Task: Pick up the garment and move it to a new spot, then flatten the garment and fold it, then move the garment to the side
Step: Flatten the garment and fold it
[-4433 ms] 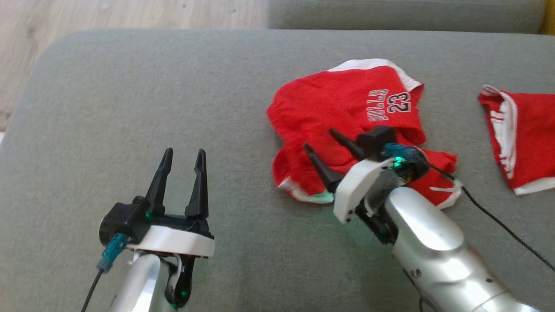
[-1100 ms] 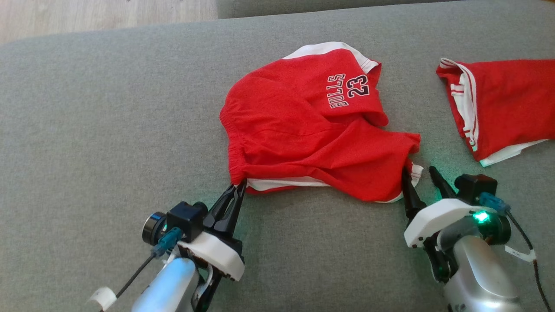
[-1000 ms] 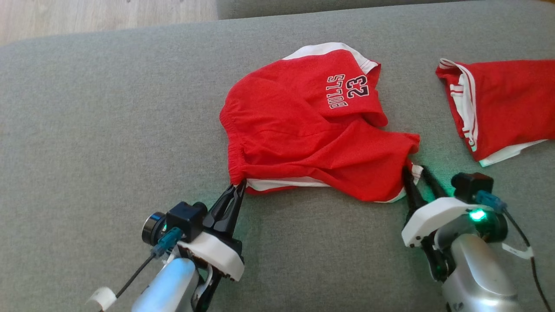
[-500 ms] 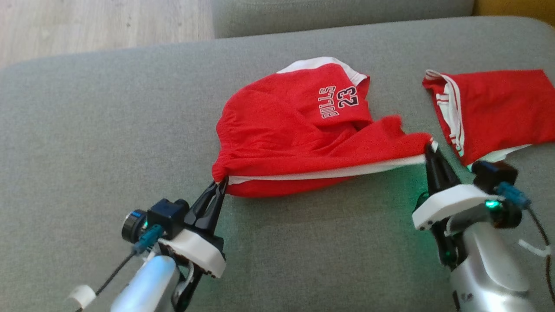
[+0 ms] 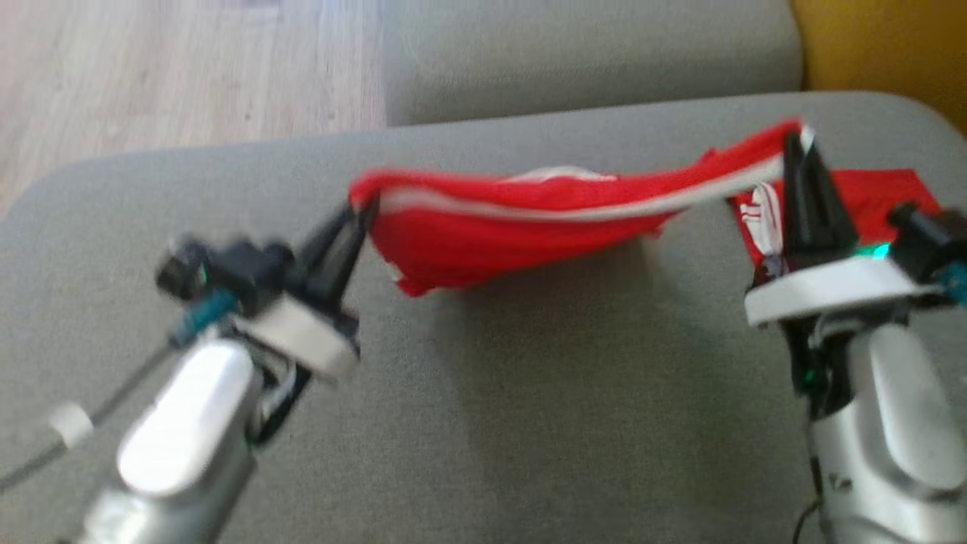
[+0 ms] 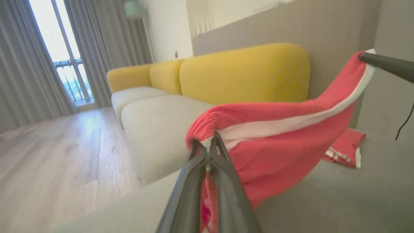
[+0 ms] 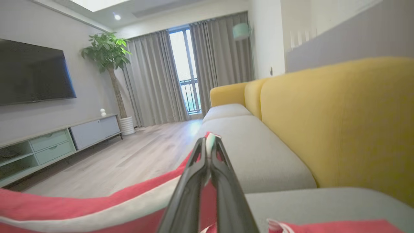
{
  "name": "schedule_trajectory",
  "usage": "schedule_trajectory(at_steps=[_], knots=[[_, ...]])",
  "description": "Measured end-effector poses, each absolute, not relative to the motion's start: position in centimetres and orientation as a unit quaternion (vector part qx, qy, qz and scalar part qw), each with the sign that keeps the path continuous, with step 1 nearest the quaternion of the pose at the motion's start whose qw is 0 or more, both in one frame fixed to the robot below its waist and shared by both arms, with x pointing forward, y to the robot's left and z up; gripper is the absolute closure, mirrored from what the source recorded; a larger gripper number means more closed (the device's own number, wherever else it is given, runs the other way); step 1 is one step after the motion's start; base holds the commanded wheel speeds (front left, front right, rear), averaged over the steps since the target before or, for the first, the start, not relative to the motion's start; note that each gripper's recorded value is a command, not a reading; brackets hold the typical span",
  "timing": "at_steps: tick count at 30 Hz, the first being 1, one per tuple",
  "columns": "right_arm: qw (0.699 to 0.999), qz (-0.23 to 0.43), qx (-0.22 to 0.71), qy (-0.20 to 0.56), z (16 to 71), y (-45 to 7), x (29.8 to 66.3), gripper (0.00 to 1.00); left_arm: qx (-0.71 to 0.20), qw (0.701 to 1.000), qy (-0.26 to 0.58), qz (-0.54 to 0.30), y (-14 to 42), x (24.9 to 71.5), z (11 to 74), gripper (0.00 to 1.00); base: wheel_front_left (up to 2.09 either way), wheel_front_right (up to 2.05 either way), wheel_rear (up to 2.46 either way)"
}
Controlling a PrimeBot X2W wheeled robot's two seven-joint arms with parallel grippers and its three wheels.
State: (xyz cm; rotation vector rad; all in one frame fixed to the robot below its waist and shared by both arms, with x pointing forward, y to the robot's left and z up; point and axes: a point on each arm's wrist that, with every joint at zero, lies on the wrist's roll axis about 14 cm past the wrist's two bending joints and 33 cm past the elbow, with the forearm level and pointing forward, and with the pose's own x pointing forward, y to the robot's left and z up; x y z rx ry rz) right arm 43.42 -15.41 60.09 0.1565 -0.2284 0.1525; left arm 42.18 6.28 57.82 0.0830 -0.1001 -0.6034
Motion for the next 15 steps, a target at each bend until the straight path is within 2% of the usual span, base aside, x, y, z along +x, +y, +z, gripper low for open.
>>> schedule_trajectory(at_steps=[2, 8, 15], knots=[[0.985, 0.079, 0.071, -0.135, 61.9, -15.3, 43.3, 1.0, 0.047, 0.95, -0.074, -0.301, 6.0, 42.3, 59.9, 1.0, 0.0, 0.0, 0.0], [0.961, 0.092, 0.031, -0.259, 72.3, -14.7, 41.5, 1.0, 0.09, 0.923, -0.207, -0.312, 5.0, 41.5, 71.6, 1.0, 0.0, 0.0, 0.0], [0.95, 0.096, 0.019, -0.297, 76.0, -14.7, 38.5, 1.0, 0.097, 0.918, -0.229, -0.308, 5.2, 39.3, 74.9, 1.0, 0.0, 0.0, 0.0]])
